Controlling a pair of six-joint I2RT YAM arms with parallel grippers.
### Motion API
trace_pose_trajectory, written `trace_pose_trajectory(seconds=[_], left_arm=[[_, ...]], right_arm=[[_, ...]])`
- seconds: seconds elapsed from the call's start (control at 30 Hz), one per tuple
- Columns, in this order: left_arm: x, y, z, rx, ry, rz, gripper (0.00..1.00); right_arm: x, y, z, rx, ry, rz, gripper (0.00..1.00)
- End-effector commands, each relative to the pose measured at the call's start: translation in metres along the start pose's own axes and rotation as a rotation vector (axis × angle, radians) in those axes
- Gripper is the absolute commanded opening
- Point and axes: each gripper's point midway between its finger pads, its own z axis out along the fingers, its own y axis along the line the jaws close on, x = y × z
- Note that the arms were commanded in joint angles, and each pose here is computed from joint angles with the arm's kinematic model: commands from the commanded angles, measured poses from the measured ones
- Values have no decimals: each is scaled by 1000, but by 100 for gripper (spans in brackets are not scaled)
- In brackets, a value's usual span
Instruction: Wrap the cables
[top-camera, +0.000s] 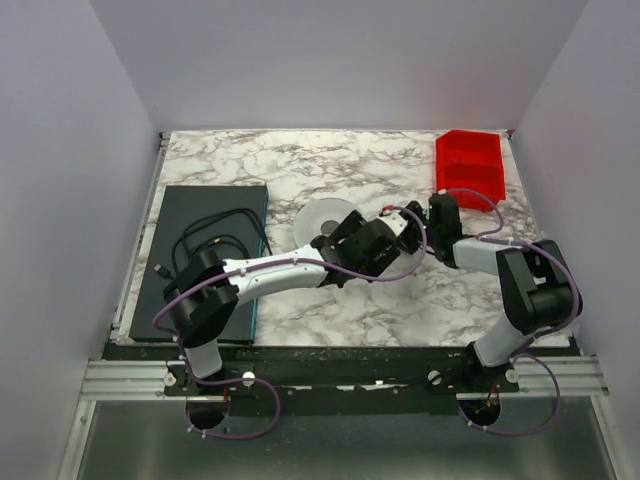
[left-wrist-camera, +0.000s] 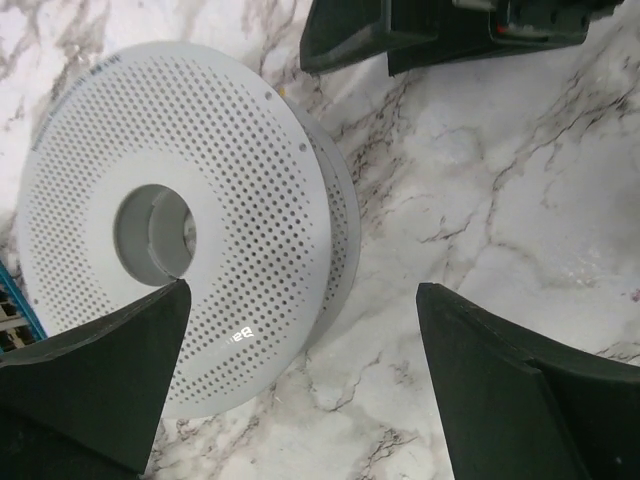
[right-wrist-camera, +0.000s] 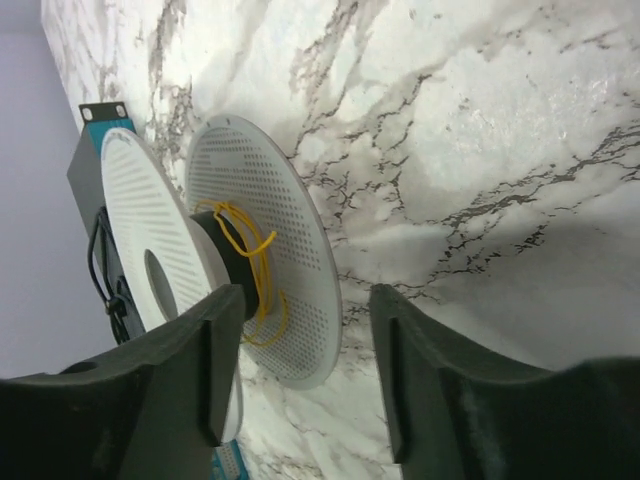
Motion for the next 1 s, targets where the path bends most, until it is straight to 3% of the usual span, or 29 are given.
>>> trace_pose_trajectory(seconds=[0.0, 0.2, 0.3, 0.57, 0.77, 0.97], left_arm=[[-63, 21, -36, 32, -136, -108, 99], [-106, 55, -81, 112, -255, -313, 99], [-112, 77, -104, 135, -286, -419, 99], [-74, 129, -152, 84, -262, -644, 99], [-43, 155, -178, 15, -270, -743, 99], [-23, 169, -189, -45, -281, -782, 99]], right_arm=[[-21, 12, -11, 33, -58, -52, 64], [-46, 28, -32, 52, -121, -81, 86], [-56, 39, -44, 46, -146, -105, 88], [-70, 87, -103, 15, -227, -271, 100], [-53, 129, -137, 25, -296, -435, 100], [-46, 153, -162, 7, -347, -500, 100]])
